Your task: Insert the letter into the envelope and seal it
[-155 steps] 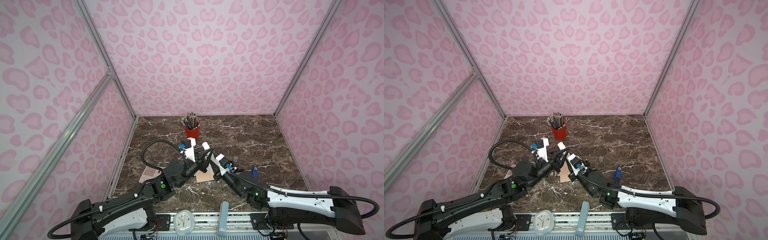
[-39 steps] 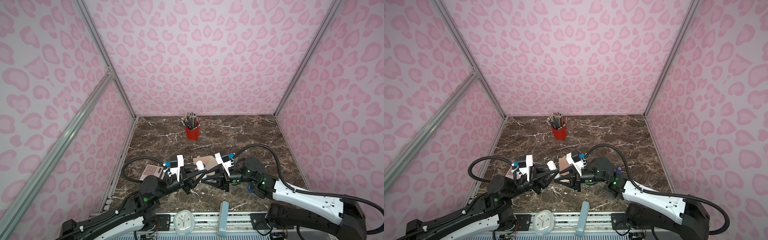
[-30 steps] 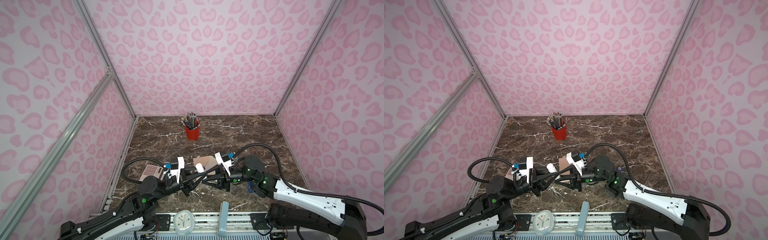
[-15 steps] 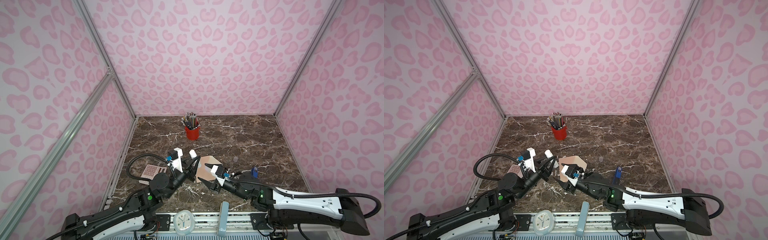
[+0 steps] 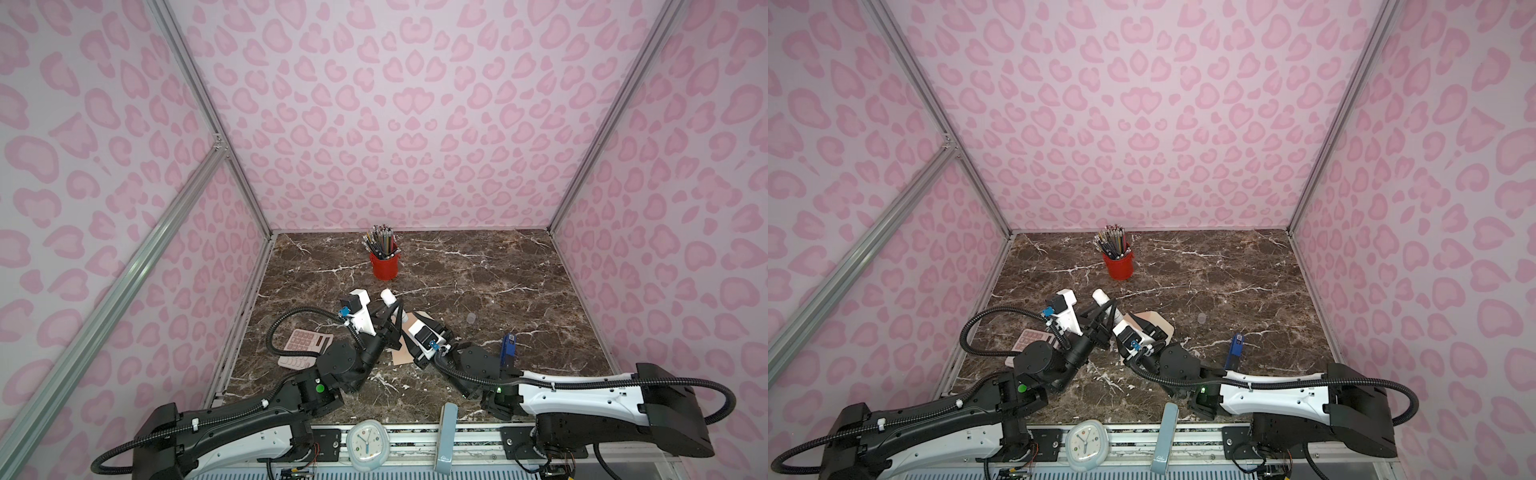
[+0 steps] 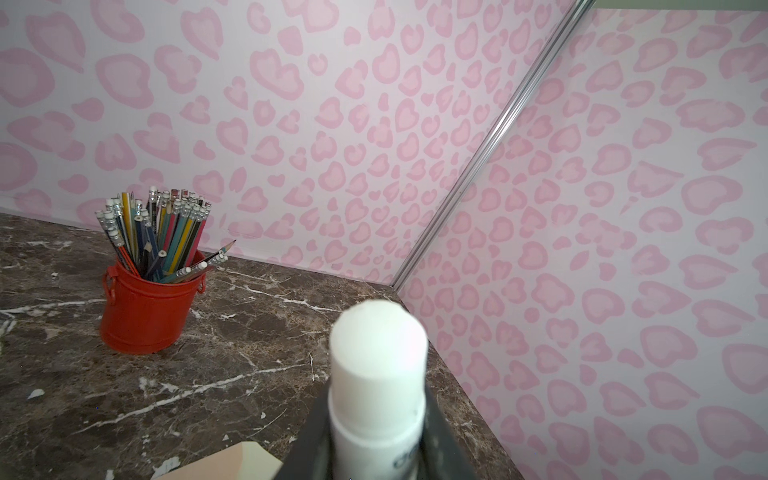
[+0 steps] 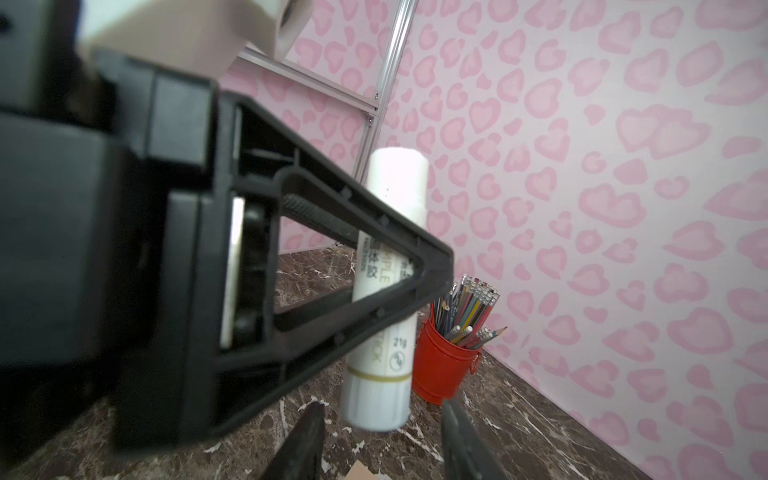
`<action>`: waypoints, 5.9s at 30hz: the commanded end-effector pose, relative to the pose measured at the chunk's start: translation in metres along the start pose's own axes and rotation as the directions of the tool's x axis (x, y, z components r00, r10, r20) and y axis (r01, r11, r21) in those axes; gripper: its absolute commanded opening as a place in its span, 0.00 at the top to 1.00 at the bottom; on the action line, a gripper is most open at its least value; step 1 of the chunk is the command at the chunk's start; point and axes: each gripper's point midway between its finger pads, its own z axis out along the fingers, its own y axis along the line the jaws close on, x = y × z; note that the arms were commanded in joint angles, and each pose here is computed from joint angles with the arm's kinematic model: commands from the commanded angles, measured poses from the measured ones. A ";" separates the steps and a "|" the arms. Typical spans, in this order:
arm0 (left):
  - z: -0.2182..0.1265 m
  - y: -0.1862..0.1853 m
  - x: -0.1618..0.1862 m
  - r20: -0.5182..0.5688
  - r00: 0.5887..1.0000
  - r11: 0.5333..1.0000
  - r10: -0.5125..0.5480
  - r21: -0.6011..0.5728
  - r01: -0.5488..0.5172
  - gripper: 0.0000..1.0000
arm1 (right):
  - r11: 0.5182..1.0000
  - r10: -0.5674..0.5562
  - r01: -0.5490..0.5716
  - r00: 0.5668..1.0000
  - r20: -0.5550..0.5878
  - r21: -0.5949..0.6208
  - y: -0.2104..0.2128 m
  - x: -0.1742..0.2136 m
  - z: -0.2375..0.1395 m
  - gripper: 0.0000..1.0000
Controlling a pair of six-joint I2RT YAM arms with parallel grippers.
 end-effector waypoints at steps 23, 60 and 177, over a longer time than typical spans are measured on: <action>-0.001 -0.010 -0.001 0.011 0.999 0.997 -0.043 0.063 0.042 0.96 | 0.992 0.128 -0.129 0.990 0.058 0.012 -0.007 -0.020 0.007 0.85; -0.057 -0.024 0.015 -0.176 0.984 0.891 0.035 0.452 0.050 0.96 | 0.866 0.345 -0.311 0.939 0.018 -0.393 -0.017 -0.014 -0.073 0.55; 0.020 -0.042 0.058 -0.545 0.751 0.731 -0.374 0.325 0.600 0.34 | 0.992 0.122 -0.121 0.992 0.028 -0.026 -0.073 0.015 -0.030 1.00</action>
